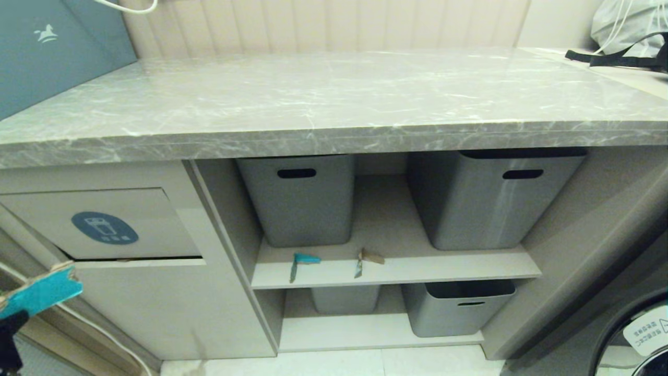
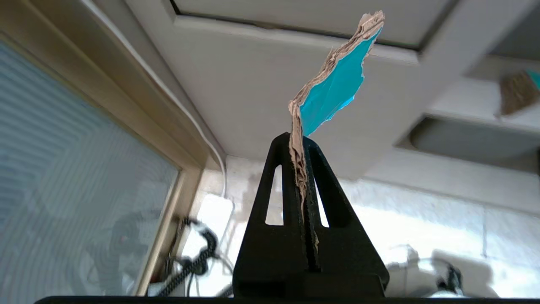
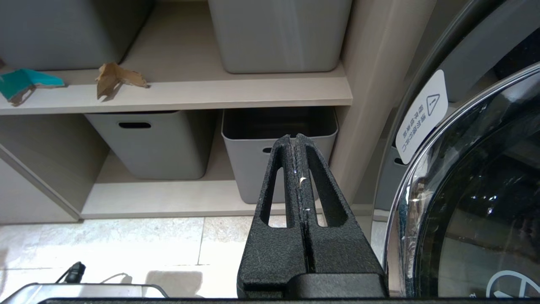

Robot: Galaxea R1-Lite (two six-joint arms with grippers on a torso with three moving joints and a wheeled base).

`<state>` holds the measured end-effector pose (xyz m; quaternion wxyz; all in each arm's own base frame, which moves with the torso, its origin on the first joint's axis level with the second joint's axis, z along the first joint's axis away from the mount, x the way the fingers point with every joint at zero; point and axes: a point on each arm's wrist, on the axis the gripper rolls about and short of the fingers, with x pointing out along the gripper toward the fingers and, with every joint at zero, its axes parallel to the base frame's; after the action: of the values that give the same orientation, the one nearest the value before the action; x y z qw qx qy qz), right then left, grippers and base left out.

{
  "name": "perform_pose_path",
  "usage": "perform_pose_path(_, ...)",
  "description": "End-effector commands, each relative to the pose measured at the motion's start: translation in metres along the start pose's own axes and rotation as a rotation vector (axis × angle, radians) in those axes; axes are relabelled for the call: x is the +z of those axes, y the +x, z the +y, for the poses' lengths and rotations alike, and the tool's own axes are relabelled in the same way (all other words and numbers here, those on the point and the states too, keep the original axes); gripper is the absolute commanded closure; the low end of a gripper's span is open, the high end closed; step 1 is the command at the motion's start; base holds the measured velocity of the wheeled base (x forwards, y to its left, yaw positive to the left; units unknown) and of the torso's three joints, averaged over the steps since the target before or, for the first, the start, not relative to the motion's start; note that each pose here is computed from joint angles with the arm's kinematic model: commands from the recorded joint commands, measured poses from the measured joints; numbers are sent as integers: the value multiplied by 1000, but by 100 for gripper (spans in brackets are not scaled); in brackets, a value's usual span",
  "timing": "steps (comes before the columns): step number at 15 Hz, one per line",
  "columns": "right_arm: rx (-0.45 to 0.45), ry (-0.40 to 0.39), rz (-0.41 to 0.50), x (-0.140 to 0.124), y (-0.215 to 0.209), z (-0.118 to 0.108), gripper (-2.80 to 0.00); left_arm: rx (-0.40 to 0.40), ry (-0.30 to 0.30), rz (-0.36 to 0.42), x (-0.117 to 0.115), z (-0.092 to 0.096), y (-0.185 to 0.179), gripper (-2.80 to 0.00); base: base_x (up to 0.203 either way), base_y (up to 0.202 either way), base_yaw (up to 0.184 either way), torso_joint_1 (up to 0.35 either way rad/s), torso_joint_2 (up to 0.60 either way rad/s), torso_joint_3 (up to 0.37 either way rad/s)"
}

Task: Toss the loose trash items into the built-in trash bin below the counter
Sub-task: Put the garbage in the trash can

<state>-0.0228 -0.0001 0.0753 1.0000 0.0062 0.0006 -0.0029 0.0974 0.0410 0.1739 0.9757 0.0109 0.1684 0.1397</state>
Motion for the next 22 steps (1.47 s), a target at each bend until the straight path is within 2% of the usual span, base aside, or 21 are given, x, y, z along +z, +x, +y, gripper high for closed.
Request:
perform_pose_path(1, 0, 0, 0, 0, 0, 0, 0, 3, -10, 59, -6, 4, 25, 0, 0, 0, 0, 0, 0, 0)
perform_pose_path(4, 0, 0, 0, 0, 0, 0, 0, 16, -1, 0, -5, 8, 53, 0, 0, 0, 0, 0, 0, 0)
perform_pose_path(7, 0, 0, 0, 0, 0, 0, 0, 18, 6, -33, -13, 10, 74, 0, 0, 0, 0, 0, 0, 0)
perform_pose_path(11, 0, 0, 0, 0, 0, 0, 0, 1, 6, 5, -34, 8, 90, 0, 0, 0, 0, 0, 0, 0)
perform_pose_path(15, 0, 0, 0, 0, 0, 0, 0, -30, 19, -35, -43, 5, 108, 0, 0, 0, 0, 0, 0, 0)
perform_pose_path(22, 0, 0, 0, 0, 0, 0, 0, -52, 61, -65, -39, 10, 164, 0, 0, 0, 0, 0, 0, 0)
